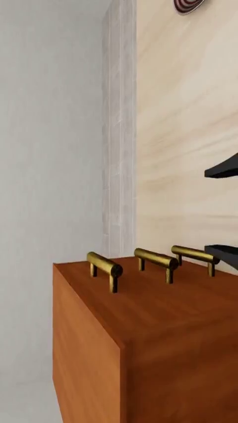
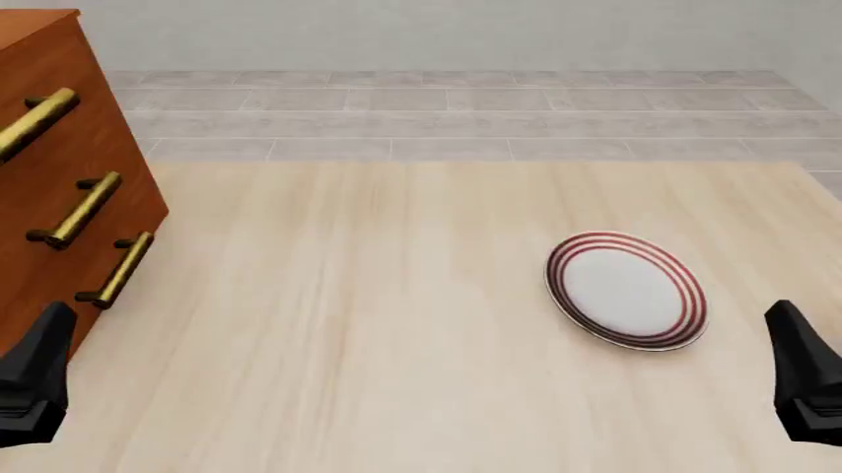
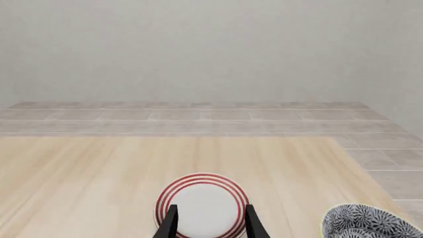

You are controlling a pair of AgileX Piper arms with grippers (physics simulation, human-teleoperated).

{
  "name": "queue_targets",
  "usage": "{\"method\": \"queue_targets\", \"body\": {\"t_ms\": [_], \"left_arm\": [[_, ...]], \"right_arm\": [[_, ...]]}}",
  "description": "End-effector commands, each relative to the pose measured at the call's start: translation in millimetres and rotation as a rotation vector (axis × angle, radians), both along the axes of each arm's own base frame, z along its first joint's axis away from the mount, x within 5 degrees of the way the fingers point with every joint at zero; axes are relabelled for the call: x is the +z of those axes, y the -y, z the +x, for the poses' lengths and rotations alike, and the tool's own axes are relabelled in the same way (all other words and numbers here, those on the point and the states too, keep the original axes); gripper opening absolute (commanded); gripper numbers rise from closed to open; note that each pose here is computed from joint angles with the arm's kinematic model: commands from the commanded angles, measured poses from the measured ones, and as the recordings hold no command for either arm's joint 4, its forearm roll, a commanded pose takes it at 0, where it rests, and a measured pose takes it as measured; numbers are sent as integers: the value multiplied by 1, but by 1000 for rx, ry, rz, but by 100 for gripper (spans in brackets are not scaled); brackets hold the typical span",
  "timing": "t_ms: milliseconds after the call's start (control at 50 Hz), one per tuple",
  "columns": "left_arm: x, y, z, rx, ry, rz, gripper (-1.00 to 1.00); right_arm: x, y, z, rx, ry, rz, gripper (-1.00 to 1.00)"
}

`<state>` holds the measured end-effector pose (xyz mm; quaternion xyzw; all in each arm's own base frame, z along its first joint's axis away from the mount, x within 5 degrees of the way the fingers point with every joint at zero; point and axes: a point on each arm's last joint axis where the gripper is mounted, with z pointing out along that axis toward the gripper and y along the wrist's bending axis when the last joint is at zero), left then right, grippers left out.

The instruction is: Put the bowl on top of the cabinet.

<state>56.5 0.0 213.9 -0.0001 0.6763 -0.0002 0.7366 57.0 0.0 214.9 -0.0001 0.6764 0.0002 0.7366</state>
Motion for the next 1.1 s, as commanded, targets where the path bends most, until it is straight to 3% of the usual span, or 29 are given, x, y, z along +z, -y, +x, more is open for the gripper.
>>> {"method": "queue_targets", "body": {"t_ms": [20,140,160,200,220,260,300,320,400,600,680,760,780,800,940,980,1100], "left_arm": [[0,0,0,0,1,3,100],[1,0,-1,-1,8,13,100],[1,0,0,0,3,6,100],[1,0,0,0,0,1,100],[1,0,0,0,0,1,100],[1,0,-1,0,2,4,100],[1,0,0,0,-1,-1,100],[2,0,-1,0,2,4,100],[2,0,-1,0,2,4,100],[1,0,0,0,0,1,100],[1,0,0,-1,1,3,100],[1,0,0,-1,1,3,100],[0,0,0,-1,0,1,100],[0,0,0,-1,-1,1,100],[0,0,0,-1,0,2,100],[0,0,0,-1,-1,1,100],[0,0,1,-1,0,2,100]], "right_arm": [[0,0,0,0,0,0,100],[1,1,-1,-25,1,-8,100],[0,1,9,-14,-48,23,100],[7,1,12,-18,-64,-18,100],[16,1,10,-23,-48,-12,100],[27,2,16,-23,-81,53,100],[32,2,21,-28,-103,46,100],[44,2,21,-26,-99,15,100],[58,2,20,-21,-98,-18,100],[79,-1,30,17,-206,-95,100],[94,-1,33,20,-238,-158,100],[103,-2,35,27,-269,-166,100],[105,0,36,11,-289,-220,100],[108,1,36,10,-301,-231,100],[128,3,40,-6,-358,-249,100],[128,5,43,-17,-392,-302,100],[135,7,46,-17,-439,-338,100]]}}
